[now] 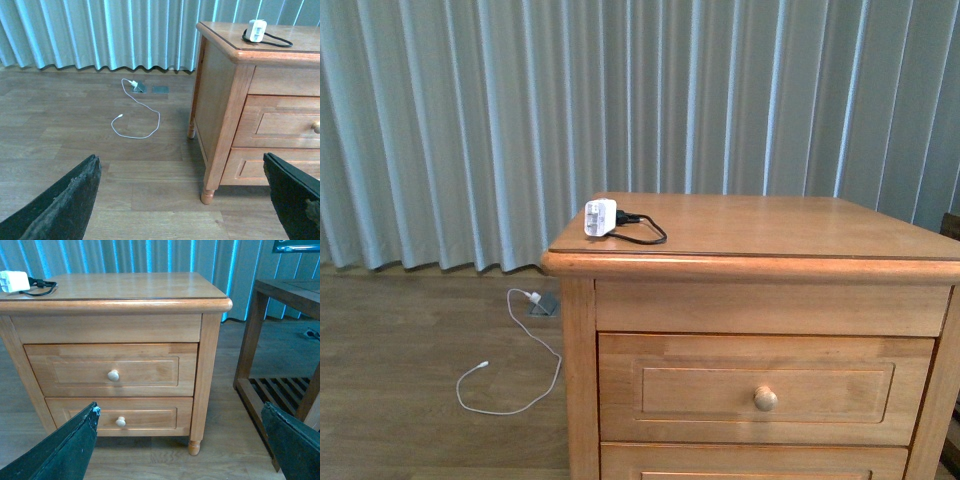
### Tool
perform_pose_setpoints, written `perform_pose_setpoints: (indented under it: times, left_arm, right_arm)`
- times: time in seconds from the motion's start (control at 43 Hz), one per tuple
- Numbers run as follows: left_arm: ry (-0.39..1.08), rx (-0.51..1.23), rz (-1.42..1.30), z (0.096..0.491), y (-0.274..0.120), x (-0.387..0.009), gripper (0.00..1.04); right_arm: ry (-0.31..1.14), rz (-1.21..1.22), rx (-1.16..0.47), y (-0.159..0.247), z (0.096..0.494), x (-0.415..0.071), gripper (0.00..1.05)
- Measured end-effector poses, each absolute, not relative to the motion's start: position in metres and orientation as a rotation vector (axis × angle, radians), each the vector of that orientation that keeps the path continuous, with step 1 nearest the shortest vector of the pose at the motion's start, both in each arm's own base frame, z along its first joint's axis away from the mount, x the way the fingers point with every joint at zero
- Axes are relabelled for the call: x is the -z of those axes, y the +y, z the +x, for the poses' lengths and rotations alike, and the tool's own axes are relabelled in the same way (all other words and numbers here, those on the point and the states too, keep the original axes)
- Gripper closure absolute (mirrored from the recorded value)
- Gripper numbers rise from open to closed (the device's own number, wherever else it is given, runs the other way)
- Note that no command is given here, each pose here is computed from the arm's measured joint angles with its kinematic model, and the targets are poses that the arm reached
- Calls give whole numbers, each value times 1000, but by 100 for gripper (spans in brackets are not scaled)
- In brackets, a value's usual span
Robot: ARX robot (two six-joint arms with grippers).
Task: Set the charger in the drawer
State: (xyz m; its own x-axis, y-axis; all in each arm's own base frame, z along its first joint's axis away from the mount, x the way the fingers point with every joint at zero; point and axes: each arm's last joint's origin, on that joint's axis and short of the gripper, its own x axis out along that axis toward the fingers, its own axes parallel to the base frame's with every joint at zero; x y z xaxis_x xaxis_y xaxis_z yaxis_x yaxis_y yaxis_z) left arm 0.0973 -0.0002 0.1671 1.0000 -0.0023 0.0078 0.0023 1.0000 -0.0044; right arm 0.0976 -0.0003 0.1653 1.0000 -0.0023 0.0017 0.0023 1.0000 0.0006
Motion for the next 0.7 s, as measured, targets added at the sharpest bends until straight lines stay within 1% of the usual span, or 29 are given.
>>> perform_pose_setpoints:
  times: [0.698]
  left_arm:
    - [-8, 2, -4, 97, 0, -167, 6]
  right_arm:
    - [-2, 1, 2, 0, 98, -165, 8]
